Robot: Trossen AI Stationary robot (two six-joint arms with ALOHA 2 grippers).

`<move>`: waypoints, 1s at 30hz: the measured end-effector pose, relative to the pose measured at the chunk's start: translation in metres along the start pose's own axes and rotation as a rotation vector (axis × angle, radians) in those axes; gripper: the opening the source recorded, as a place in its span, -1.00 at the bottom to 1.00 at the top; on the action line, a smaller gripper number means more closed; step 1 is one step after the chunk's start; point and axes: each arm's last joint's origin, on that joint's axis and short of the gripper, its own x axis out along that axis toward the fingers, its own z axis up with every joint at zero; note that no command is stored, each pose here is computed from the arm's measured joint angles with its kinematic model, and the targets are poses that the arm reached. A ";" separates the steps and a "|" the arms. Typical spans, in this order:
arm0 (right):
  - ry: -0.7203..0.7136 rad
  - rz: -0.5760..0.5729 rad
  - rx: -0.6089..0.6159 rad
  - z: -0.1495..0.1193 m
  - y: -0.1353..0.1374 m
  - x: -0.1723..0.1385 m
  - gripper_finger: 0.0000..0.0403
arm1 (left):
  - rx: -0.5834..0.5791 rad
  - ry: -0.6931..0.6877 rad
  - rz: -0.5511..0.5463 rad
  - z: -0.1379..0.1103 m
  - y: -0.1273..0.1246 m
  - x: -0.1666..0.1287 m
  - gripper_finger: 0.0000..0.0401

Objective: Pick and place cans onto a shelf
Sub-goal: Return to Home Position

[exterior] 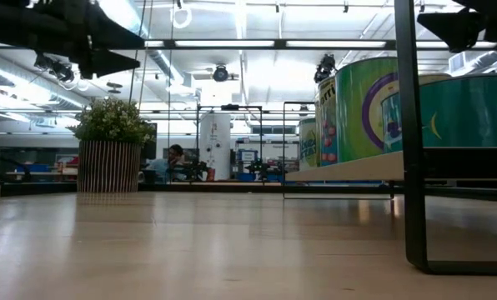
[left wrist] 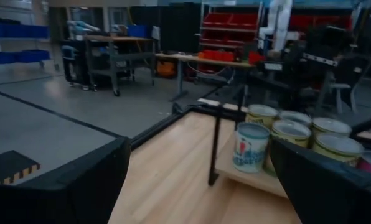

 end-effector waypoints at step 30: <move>-0.053 -0.120 0.007 -0.032 -0.018 0.016 0.43 | 0.053 -0.039 0.133 0.001 0.031 -0.040 0.95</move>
